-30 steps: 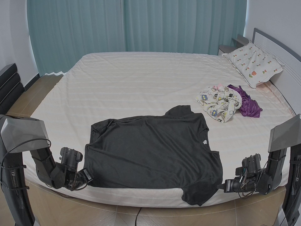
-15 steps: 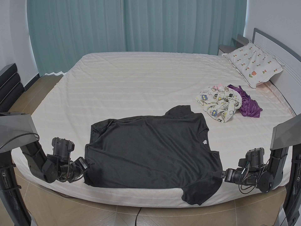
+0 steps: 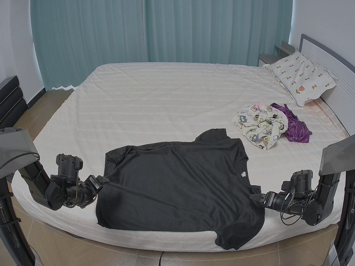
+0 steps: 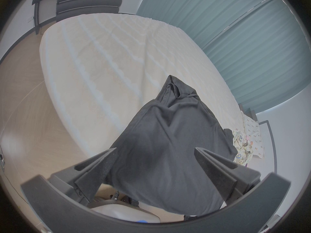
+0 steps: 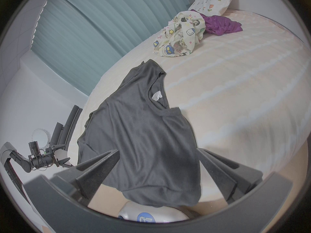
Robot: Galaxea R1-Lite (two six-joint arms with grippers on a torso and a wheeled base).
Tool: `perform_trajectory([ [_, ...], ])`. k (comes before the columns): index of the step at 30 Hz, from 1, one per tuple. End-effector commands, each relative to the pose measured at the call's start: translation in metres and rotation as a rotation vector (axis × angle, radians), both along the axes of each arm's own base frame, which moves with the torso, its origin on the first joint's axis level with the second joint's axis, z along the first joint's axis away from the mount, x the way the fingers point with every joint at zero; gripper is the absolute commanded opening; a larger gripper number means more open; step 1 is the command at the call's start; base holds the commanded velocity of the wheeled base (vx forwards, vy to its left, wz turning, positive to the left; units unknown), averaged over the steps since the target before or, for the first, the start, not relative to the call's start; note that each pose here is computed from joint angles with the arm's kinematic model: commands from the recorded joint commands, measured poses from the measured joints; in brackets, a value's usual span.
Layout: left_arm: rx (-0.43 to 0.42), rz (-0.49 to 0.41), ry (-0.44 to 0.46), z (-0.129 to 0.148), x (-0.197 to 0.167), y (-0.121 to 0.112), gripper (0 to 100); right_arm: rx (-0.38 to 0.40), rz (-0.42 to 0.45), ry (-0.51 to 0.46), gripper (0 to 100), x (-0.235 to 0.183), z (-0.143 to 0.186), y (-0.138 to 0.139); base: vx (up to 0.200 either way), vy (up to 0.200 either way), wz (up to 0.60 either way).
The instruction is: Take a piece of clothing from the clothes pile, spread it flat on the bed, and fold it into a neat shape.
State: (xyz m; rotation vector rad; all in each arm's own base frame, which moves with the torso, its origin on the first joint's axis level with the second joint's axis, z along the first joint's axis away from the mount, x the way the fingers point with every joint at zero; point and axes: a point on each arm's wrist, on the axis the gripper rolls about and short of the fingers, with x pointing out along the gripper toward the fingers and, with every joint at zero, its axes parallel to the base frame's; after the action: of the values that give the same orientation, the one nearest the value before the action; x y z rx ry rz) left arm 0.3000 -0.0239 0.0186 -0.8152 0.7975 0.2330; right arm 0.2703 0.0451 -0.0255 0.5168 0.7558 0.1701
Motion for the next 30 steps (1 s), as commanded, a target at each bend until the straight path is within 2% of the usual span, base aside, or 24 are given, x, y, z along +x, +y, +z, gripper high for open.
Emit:
perform_trajectory([
  [1, 0.0, 0.0, -0.005, 0.0008, 0.0012, 0.0, 100, 0.0, 0.002, -0.001, 100, 0.0, 0.0001, 0.0004, 0.2, 0.0, 0.0],
  [7, 0.0, 0.0, -0.002, -0.0001, 0.0012, 0.0, 100, -0.001, 0.002, 0.002, 100, -0.0001, -0.0007, 0.0004, 0.2, 0.0, 0.0],
  [22, 0.001, 0.002, -0.002, -0.0004, 0.0014, 0.0009, 100, -0.001, 0.002, 0.004, 100, -0.0002, -0.0012, 0.0004, 0.0, 0.0, 0.0],
  [30, 0.001, 0.013, -0.004, -0.0013, 0.0025, 0.0041, 100, -0.001, 0.004, 0.002, 100, 0.0, -0.0016, 0.0009, 0.0, 0.2, 0.0],
])
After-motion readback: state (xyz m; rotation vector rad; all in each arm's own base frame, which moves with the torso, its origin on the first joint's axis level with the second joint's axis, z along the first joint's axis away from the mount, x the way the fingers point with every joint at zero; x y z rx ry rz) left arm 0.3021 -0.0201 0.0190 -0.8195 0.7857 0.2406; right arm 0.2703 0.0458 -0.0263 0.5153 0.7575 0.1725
